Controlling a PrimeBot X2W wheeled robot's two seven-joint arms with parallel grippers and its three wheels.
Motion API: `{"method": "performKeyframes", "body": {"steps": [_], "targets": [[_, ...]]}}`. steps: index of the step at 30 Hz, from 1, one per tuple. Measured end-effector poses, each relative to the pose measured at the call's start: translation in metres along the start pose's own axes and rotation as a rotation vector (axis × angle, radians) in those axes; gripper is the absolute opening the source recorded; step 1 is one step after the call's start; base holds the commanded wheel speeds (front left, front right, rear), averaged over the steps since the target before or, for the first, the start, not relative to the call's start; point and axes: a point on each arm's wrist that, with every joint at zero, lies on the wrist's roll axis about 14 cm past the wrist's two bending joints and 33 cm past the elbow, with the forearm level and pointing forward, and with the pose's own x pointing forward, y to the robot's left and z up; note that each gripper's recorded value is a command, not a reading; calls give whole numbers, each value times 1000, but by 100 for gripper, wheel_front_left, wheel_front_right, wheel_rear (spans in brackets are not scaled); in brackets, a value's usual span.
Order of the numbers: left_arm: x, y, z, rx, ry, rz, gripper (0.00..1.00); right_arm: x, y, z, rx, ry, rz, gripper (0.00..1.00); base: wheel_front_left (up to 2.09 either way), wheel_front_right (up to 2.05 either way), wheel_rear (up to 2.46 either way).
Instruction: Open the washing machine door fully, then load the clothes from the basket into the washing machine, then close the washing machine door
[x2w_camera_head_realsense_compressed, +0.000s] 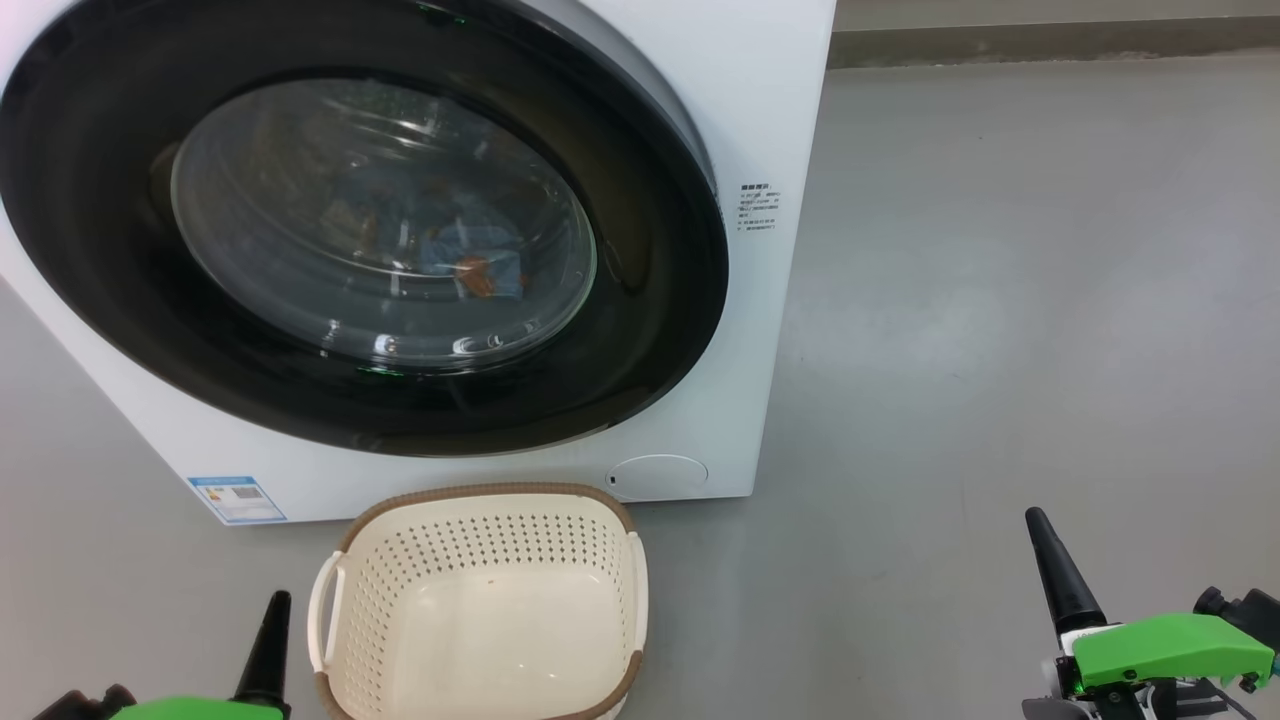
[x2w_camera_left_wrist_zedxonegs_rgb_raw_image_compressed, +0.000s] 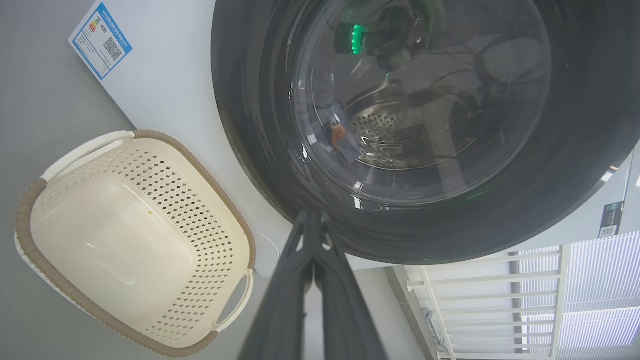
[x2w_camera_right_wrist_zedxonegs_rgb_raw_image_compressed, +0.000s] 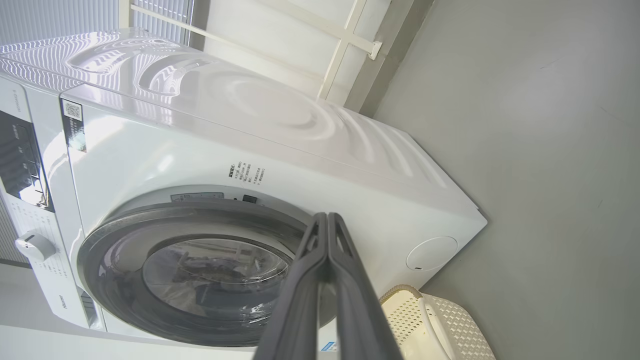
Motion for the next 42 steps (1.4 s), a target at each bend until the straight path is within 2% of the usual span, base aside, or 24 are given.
{"method": "performKeyframes", "body": {"steps": [35, 42], "targets": [[4, -26, 4, -344, 26, -87, 0, -3, 19, 11, 336, -17, 72, 0, 0, 0, 0], [4, -26, 4, -348, 25, -87, 0, -3, 19, 13, 349, -23, 74, 0, 0, 0, 0]]}}
